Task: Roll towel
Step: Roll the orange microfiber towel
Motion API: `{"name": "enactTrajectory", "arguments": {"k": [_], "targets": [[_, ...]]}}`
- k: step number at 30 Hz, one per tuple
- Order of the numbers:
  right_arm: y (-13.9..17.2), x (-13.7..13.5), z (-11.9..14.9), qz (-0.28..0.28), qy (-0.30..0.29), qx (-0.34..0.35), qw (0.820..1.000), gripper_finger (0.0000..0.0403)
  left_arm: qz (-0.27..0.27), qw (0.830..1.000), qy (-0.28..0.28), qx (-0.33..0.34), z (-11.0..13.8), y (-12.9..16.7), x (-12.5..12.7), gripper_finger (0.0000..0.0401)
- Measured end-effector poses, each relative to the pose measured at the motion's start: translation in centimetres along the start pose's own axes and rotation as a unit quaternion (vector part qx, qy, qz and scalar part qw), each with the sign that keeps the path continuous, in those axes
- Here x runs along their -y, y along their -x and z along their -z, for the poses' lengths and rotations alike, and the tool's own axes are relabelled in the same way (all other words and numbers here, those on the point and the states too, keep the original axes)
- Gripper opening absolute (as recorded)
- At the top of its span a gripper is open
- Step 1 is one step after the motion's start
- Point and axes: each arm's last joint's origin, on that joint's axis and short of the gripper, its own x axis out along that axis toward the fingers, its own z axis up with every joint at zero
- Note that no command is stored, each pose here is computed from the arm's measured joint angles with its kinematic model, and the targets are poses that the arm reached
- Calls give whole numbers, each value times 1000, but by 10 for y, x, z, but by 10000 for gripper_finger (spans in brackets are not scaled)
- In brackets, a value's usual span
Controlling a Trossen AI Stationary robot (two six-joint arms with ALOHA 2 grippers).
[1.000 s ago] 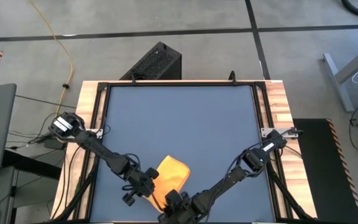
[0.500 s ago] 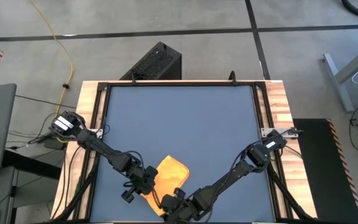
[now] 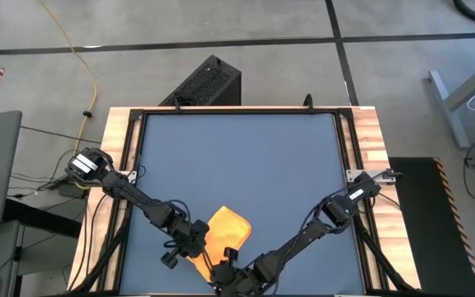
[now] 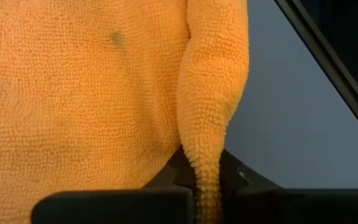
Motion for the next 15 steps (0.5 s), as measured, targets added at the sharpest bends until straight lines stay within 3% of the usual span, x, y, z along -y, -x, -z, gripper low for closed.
{"name": "enactTrajectory", "arguments": {"k": [6, 15], "targets": [[-2, 7, 0, 17, 19, -17, 1000, 180, -4, 1000, -8, 3, -1, 0, -1, 21], [-8, 20, -3, 41, 24, -33, 998, 168, -16, 999, -16, -32, -1, 14, 2, 128]]}}
